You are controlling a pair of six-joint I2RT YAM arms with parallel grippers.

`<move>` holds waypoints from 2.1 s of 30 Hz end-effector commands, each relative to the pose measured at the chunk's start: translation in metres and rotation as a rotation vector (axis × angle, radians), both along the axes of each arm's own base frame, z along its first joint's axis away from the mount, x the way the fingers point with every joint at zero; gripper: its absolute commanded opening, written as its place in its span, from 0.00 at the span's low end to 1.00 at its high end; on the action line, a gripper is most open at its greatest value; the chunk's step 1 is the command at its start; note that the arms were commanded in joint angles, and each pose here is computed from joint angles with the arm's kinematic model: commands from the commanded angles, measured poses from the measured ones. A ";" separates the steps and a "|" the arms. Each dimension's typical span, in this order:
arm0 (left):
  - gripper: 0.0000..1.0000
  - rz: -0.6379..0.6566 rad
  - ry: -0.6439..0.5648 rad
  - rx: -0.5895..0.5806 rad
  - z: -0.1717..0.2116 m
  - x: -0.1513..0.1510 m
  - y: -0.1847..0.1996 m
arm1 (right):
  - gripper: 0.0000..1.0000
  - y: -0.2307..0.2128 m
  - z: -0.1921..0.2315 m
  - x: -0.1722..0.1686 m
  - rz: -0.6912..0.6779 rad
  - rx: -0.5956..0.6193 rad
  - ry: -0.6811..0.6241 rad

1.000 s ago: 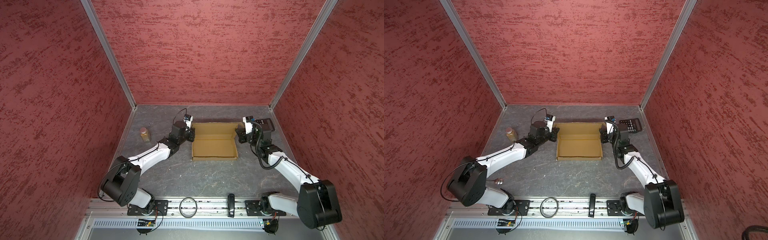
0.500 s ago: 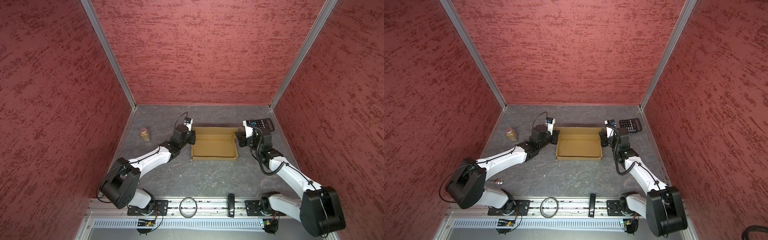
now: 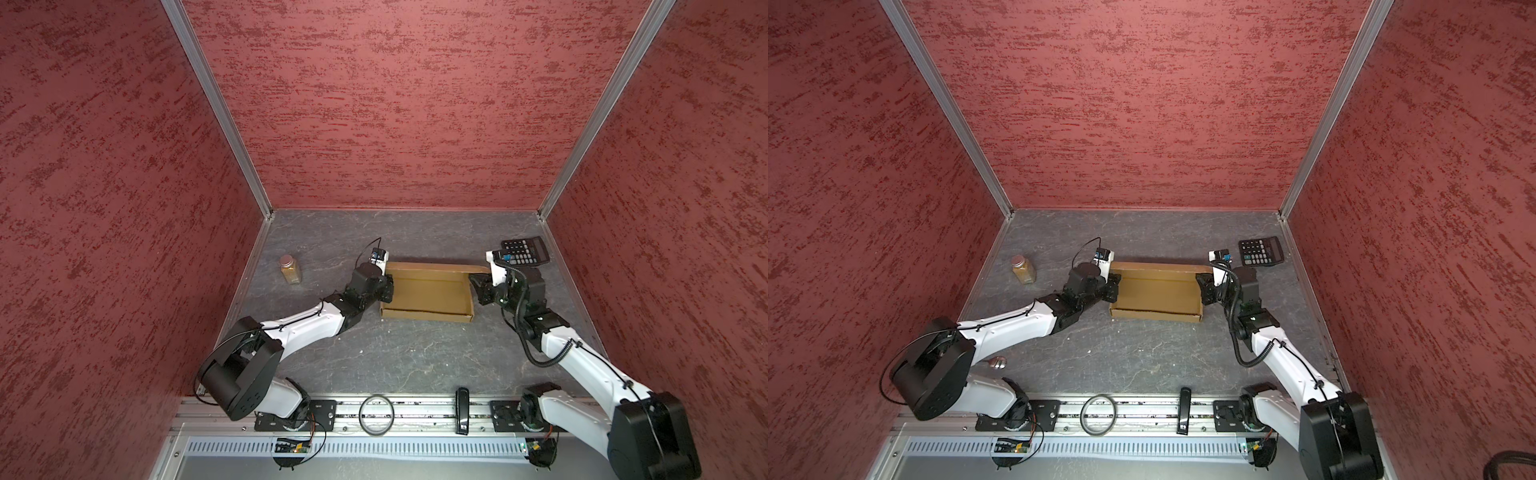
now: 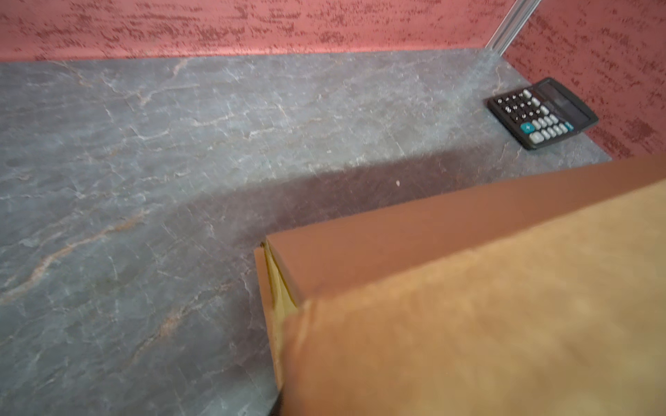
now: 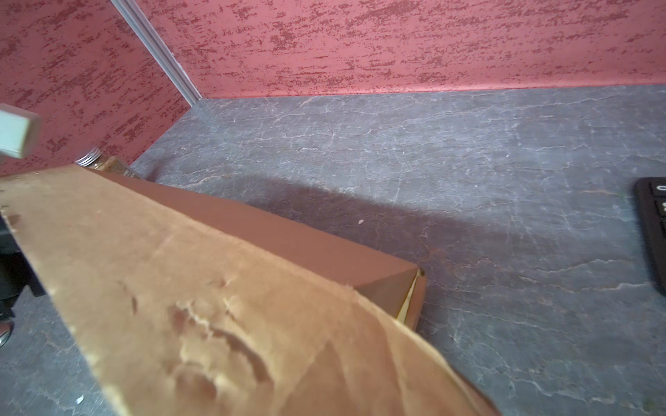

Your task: Fold the paper box

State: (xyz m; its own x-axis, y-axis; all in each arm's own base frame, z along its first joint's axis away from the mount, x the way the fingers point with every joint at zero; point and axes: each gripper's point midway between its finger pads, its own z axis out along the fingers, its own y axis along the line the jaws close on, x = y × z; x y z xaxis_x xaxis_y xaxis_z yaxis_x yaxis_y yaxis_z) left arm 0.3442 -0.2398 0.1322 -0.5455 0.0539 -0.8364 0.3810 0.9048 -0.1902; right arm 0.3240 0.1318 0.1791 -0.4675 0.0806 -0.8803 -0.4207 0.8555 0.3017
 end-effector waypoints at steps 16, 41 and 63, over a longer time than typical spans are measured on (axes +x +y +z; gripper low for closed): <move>0.14 0.039 -0.025 0.015 -0.006 -0.013 0.005 | 0.47 0.009 0.005 -0.048 0.068 0.098 0.013; 0.12 0.080 -0.025 0.047 -0.014 -0.006 0.005 | 0.62 -0.001 0.024 -0.082 0.034 0.220 -0.036; 0.12 0.091 -0.009 0.055 -0.024 -0.006 0.006 | 0.47 -0.028 0.077 -0.069 -0.138 0.221 -0.173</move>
State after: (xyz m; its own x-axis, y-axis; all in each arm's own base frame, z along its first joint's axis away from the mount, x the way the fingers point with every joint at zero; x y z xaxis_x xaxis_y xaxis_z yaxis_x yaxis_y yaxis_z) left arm 0.3334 -0.2306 0.1022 -0.5594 0.0787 -0.8251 0.3079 0.9440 -0.1187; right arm 0.2435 0.1135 0.2266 -0.3437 0.2925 -0.8924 -0.4183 0.8031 0.4244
